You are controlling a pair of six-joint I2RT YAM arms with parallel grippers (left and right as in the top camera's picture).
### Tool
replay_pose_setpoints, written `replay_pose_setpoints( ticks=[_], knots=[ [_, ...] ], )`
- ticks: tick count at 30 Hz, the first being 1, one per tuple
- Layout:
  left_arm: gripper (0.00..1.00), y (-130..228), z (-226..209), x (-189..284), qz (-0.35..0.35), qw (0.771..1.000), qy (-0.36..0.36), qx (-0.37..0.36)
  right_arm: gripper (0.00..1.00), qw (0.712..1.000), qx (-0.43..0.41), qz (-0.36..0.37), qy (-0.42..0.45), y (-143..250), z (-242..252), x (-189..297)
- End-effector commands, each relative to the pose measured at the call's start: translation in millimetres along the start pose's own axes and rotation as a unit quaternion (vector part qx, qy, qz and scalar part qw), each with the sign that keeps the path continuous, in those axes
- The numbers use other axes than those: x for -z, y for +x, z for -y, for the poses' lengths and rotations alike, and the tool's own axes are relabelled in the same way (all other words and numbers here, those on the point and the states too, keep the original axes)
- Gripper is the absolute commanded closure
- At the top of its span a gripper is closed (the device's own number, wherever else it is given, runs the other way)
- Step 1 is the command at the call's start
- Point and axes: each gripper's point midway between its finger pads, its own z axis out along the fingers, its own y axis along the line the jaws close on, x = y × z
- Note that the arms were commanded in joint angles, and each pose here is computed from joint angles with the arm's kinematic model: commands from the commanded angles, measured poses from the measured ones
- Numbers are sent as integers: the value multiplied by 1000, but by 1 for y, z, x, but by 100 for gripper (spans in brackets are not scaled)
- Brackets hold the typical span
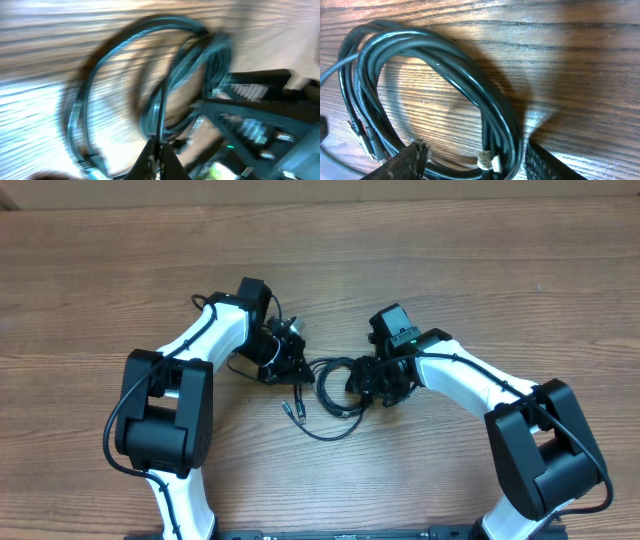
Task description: Untangle cables
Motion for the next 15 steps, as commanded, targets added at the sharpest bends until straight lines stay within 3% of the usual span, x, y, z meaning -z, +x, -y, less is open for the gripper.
replay_pose_setpoints(
  ticks=[1,6,8,10,15],
  knots=[
    [95,-8,-44,7,19,992,-129,-4,39,1000,1,-2,-2,2,0,-1],
    [86,-14,-83,22,41,967,-250,-1,39,1000,1,-1,-2,2,0,-1],
    [83,-14,-83,22,41,967,-250,-1,39,1000,1,-1,-2,2,0,-1],
    [74,-14,-82,22,42,968,-249,6,39,1000,1,-1,-2,2,0,-1],
    [60,-8,-71,16,25,977,-213,-5,38,1000,1,-1,-3,2,0,-1]
  ],
)
